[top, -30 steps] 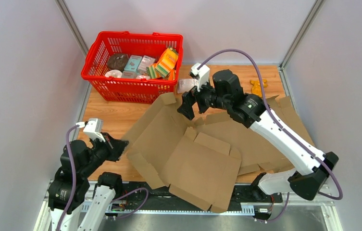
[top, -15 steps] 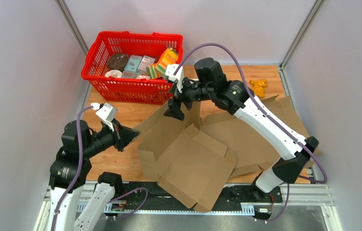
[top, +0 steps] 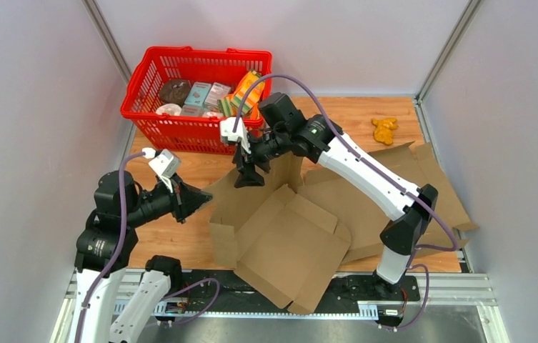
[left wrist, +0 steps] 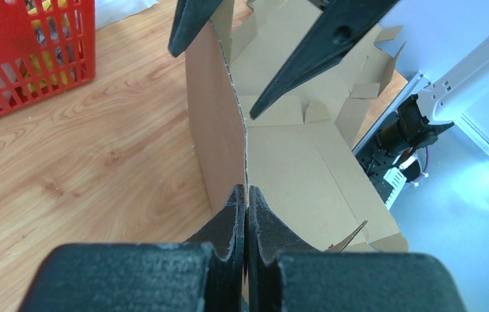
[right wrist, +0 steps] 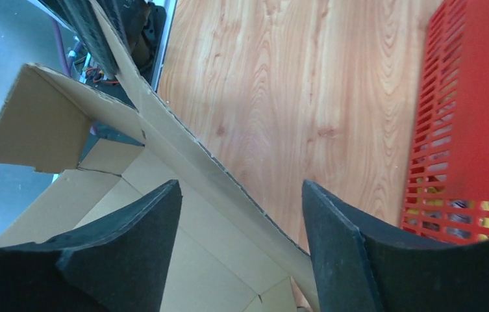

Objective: Fold the paper box

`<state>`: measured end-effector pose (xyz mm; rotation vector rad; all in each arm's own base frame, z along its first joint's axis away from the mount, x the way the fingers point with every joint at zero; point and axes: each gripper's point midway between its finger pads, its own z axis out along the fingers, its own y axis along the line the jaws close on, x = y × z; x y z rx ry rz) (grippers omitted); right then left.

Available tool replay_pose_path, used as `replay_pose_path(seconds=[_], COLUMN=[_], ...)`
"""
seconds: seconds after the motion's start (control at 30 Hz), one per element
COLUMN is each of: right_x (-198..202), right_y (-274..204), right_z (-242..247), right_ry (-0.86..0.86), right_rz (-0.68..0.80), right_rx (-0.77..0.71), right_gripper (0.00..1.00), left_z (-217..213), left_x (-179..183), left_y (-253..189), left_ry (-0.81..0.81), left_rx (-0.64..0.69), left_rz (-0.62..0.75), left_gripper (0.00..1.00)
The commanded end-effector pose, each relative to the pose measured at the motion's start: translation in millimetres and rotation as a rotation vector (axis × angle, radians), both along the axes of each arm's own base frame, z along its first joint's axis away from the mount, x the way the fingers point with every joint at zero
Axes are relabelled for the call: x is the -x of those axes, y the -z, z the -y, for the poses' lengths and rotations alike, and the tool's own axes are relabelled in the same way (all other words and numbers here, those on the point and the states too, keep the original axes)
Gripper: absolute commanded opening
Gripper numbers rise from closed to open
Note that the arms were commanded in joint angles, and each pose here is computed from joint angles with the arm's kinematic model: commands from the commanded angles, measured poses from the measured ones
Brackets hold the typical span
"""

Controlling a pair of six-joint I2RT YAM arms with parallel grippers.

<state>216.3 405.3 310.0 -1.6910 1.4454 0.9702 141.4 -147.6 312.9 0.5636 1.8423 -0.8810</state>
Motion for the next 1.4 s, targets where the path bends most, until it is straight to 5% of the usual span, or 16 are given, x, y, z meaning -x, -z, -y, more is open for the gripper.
replay_pose_path(seconds=[0.0,0.2,0.37,0.4,0.43,0.6,0.7,1.0,1.23,1.37], right_x=[9.2,15.9,22.6,23.8,19.1,10.4,2.2,-31.0,-30.1,-39.6], right_y=[-6.7,-8.4,-17.1,-19.3,-25.4,-31.6,-15.1,34.3,28.2,39.8], right_z=[-4.5,0.9,13.3,13.8,17.2,28.7,37.4,59.3,63.4,77.8], right_ry=[-0.085,-0.069,-0.010,0.015,0.068,0.213,0.295,0.519,0.451,0.425], right_rz=[0.015,0.005,0.011,0.002,0.026,0.027,0.008,-0.016,-0.043,-0.038], right_rx=[-0.025,-0.014,0.025,0.029,0.030,0.051,0.109,0.210,0.123,0.167], right_gripper=[0.68,0.38,0.26,0.05,0.00,0.00,0.00,0.00,0.00,0.00], left_z=[0.8,-7.0,-14.3,-16.7,-20.9,-27.7,-21.7,13.8,31.4,21.0], left_x=[6.1,3.5,-8.8,-13.5,-19.8,-42.6,-52.8,-69.9,-90.0,-106.3], left_y=[-21.3,-18.5,-23.2,-21.8,-23.3,-11.1,-6.5,-1.8,18.6,23.8], left_ry=[0.029,-0.046,-0.141,-0.170,-0.219,-0.322,-0.313,-0.170,-0.115,-0.195], left_rx=[0.005,0.015,0.050,0.055,0.071,0.098,0.115,0.238,0.314,0.258], left_rz=[0.117,0.141,0.156,0.145,0.134,0.070,0.036,-0.121,-0.213,-0.170], left_gripper=[0.00,0.00,0.00,0.01,0.03,0.37,0.48,0.53,0.52,0.62])
